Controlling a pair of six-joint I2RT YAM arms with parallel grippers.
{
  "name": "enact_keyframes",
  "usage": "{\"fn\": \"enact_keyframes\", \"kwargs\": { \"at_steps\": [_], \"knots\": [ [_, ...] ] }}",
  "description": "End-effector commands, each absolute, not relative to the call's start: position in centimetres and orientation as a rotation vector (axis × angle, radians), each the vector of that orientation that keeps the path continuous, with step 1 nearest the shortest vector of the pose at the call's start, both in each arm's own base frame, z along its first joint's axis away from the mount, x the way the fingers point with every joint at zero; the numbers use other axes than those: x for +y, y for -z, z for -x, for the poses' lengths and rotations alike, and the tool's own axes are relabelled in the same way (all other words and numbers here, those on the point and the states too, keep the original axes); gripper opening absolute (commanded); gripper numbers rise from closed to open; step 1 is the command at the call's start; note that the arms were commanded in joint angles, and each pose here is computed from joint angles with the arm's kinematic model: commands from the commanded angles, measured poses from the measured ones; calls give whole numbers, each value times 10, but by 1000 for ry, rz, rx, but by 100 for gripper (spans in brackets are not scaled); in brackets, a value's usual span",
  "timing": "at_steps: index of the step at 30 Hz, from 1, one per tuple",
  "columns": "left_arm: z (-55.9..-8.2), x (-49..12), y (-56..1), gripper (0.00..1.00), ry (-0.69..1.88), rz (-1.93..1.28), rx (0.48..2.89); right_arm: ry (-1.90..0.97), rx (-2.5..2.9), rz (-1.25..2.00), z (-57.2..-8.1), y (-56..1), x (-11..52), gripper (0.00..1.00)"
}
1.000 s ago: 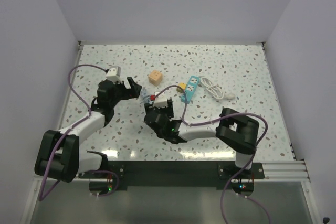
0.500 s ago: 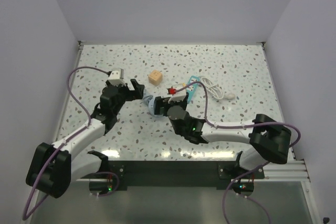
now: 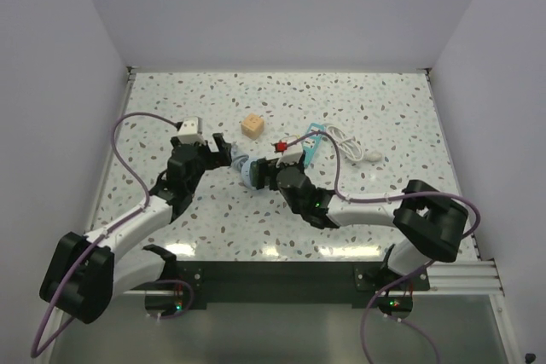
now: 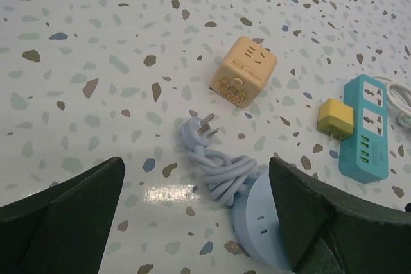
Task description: Insert the plug
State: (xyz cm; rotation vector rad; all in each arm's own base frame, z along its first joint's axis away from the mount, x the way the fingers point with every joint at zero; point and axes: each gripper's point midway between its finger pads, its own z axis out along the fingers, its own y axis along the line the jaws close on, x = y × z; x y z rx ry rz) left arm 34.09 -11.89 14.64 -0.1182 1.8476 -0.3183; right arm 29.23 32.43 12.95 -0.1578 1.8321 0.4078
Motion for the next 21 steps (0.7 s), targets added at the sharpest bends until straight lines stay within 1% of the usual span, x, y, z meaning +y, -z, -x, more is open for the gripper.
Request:
{"fn": "enact_keyframes", "kwargs": {
  "at_steps": [1,7,14,19,21],
  "knots": [
    [-344,-113,-145,100,277,134,1848,-552,1819,157,-291,-148,354,86],
    [-344,-114,-140,100,280,131,1861,-584,1849,169,-291,-140,367,84],
    [-344,-116,-140,100,288,121,1861,-510,1897,191,-293,-121,367,82],
    [-342,-115,-140,100,291,122,1860,-464,1913,211,-294,-110,368,78],
    [-342,-115,-141,100,295,124,1854,-450,1916,222,-294,-108,370,72]
  ]
}}
